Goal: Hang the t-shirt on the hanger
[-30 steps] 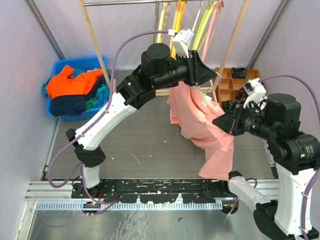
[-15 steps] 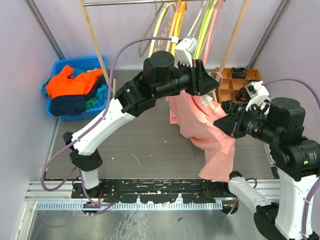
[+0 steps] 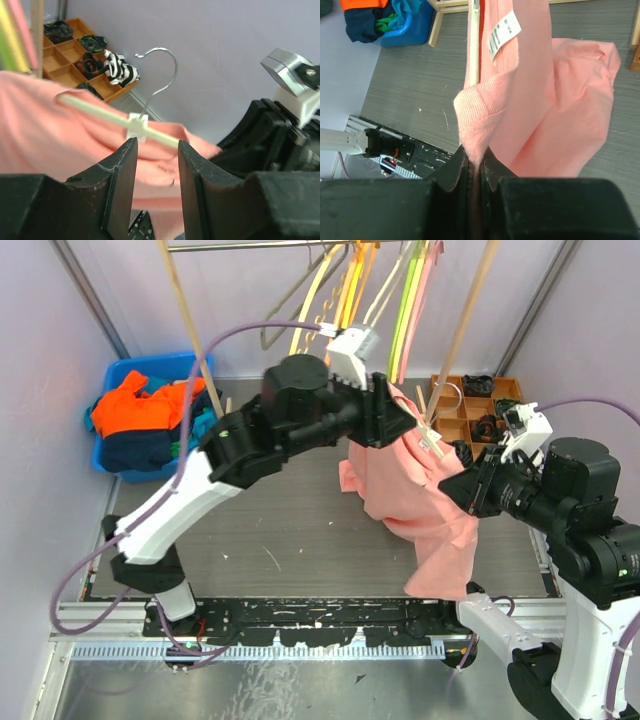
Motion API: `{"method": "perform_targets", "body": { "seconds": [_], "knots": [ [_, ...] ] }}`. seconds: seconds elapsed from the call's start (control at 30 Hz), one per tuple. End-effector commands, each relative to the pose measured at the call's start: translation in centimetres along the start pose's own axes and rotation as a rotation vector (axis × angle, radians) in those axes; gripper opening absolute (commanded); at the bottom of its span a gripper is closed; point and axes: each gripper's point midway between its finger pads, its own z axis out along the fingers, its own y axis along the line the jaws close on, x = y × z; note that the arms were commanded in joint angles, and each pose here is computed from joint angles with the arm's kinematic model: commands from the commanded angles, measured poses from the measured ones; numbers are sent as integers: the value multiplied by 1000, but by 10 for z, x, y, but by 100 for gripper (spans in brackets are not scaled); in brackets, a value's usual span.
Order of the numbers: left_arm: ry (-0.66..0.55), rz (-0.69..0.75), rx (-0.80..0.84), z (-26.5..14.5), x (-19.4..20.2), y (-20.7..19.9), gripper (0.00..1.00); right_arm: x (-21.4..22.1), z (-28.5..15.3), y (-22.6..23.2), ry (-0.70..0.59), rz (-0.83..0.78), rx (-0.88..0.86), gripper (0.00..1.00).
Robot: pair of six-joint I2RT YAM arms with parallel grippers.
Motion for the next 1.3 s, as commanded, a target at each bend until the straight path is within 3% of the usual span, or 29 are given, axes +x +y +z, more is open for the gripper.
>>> {"method": "perform_targets", "body": {
  "seconds": [0.0,0.2,0.5,0.67,1.03,1.27],
  "knots": [
    [-115,5,-18,-70,-45,-3,46,-20,-12,0,-90,-11,38,1],
    [-140,10,-54,-126,-51,7,48,-13,-8,-10,-66,18,82,1],
    [-160,19,-103,-175,-44,27,51,8,11,-21,-45,97,90,1],
    [-162,25,-128,-196,-36,38,52,3,20,-46,-87,113,213,1],
    [-152,53,-188,-225,-19,59,54,-67,40,-108,-264,40,560,1],
    [-138,63,-213,-237,-10,69,55,-134,43,-101,-376,-21,583,1]
  ]
}}
